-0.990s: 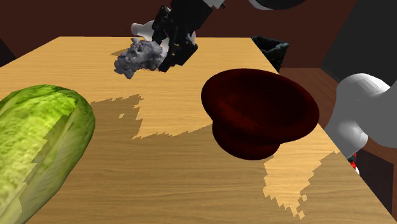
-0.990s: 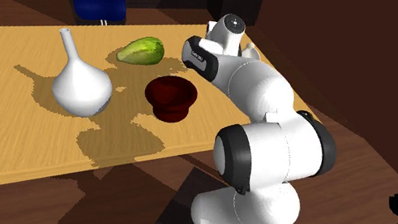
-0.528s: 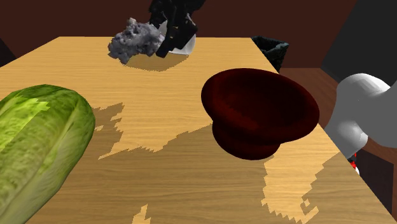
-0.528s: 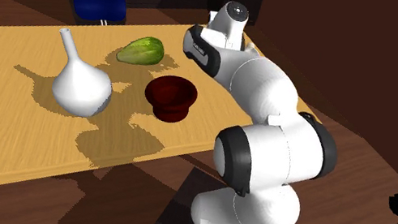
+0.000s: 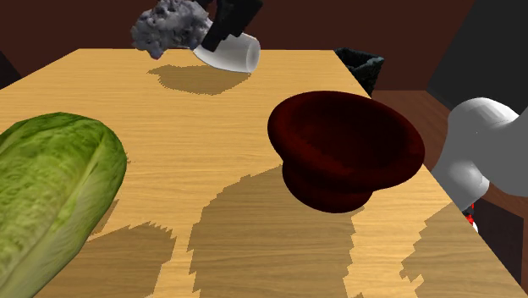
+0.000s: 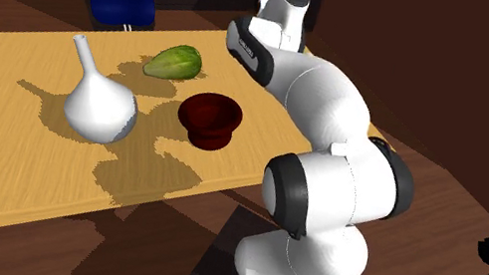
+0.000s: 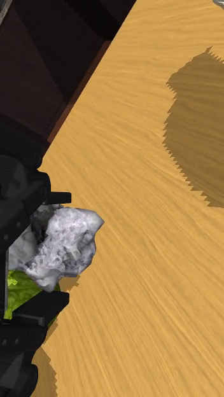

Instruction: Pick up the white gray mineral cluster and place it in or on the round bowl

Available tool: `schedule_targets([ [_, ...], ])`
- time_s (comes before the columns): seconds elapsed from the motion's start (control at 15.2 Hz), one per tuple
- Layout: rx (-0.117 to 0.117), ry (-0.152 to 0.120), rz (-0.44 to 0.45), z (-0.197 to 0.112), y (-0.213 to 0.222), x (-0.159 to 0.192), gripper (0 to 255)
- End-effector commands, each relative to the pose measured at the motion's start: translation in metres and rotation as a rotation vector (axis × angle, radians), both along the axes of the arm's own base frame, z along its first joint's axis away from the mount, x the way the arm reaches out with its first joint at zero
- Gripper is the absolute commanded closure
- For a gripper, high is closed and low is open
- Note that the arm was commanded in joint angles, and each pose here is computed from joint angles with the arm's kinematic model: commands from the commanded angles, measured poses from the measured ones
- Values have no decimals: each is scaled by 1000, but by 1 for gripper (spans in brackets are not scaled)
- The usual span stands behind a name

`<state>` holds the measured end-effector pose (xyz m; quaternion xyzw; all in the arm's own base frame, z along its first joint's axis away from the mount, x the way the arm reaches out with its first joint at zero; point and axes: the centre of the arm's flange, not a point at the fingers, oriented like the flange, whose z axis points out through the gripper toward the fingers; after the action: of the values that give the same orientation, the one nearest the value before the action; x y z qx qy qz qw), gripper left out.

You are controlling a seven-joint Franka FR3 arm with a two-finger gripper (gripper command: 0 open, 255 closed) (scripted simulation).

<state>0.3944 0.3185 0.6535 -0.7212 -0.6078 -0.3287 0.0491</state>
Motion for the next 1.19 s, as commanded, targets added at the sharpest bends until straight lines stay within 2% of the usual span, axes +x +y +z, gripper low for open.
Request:
schedule_targets([
  [0.0, 0, 0, 0, 11, -1, 0, 255],
  [0.26, 0, 0, 0, 31, -1, 0, 255],
  [1.12, 0, 0, 0, 28, -38, -168, 255],
])
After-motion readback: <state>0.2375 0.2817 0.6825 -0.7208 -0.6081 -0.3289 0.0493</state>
